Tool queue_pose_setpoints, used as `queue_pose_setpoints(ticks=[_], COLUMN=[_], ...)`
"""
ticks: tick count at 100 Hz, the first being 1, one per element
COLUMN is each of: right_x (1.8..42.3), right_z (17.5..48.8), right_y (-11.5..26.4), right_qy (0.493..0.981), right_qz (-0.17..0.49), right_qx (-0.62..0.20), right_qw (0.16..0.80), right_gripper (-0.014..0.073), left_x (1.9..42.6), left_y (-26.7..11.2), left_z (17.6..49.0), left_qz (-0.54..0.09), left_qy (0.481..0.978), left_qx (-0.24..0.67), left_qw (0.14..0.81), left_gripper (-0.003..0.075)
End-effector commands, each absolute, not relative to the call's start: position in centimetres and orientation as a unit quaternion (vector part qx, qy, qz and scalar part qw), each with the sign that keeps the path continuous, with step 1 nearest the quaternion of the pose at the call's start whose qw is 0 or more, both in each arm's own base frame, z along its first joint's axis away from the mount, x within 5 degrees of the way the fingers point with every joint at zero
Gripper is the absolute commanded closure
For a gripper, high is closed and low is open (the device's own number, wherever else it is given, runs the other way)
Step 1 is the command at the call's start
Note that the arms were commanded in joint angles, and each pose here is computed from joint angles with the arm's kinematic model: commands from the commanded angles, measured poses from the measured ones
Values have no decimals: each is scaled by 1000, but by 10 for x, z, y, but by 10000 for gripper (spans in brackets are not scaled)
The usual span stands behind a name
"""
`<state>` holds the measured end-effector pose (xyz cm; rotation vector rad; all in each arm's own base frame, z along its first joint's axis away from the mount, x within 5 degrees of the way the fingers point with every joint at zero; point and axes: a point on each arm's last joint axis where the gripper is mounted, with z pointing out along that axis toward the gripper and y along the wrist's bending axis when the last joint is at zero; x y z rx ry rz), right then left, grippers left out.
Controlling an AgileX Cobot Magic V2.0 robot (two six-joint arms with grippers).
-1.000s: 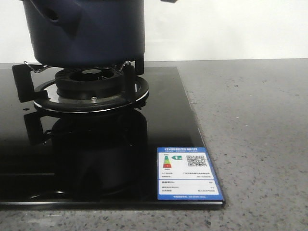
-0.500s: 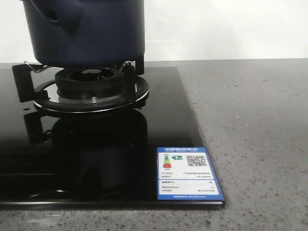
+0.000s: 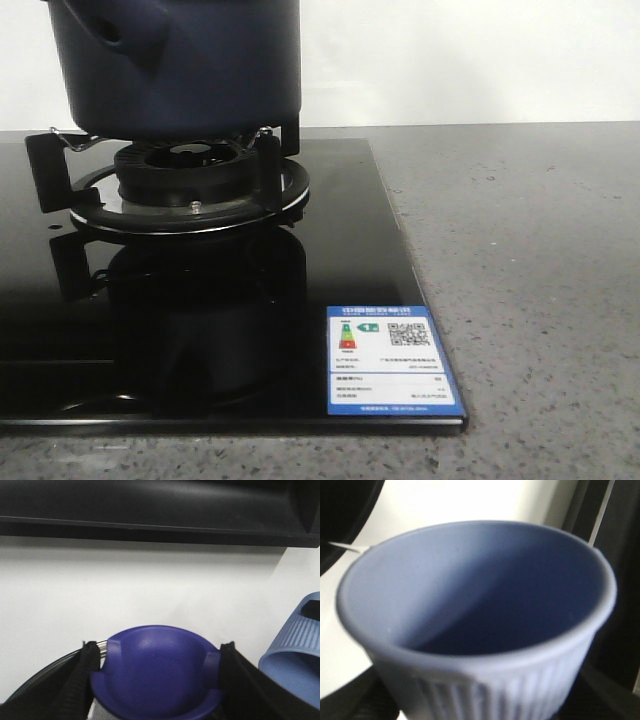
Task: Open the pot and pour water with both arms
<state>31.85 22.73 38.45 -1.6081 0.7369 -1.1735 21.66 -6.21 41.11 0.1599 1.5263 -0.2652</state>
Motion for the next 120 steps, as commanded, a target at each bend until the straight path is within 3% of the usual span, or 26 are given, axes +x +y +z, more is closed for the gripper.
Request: queue_pose_setpoints(ticks=[1, 15, 25, 52, 79, 93, 120], right_x=[309, 309, 309, 307, 297, 291, 258], right_z=[418, 418, 418, 422, 439, 439, 399], right_y=[218, 218, 216, 198, 153, 117, 65], right_qy=[284, 288, 325, 535, 701, 726, 713], right_qz=[-520, -519, -497, -379, -172, -97, -19], right_qx=[-628, -626, -608, -447, -202, -78, -9], right_qw=[504, 506, 527, 609, 662, 677, 701], right_gripper=[302, 302, 302, 302, 302, 302, 307], left_x=[208, 208, 208, 208, 208, 208, 208], left_y=[-55, -55, -55, -55, -55, -55, -55], left_z=[438, 438, 438, 438, 438, 438, 438], left_qz=[-112, -112, -112, -112, -112, -112, -112], left_qy=[632, 632, 632, 632, 632, 632, 632], left_qx=[51, 51, 51, 51, 51, 51, 51], left_qw=[765, 765, 765, 765, 765, 765, 765], left_gripper=[353, 352, 353, 353, 353, 353, 353])
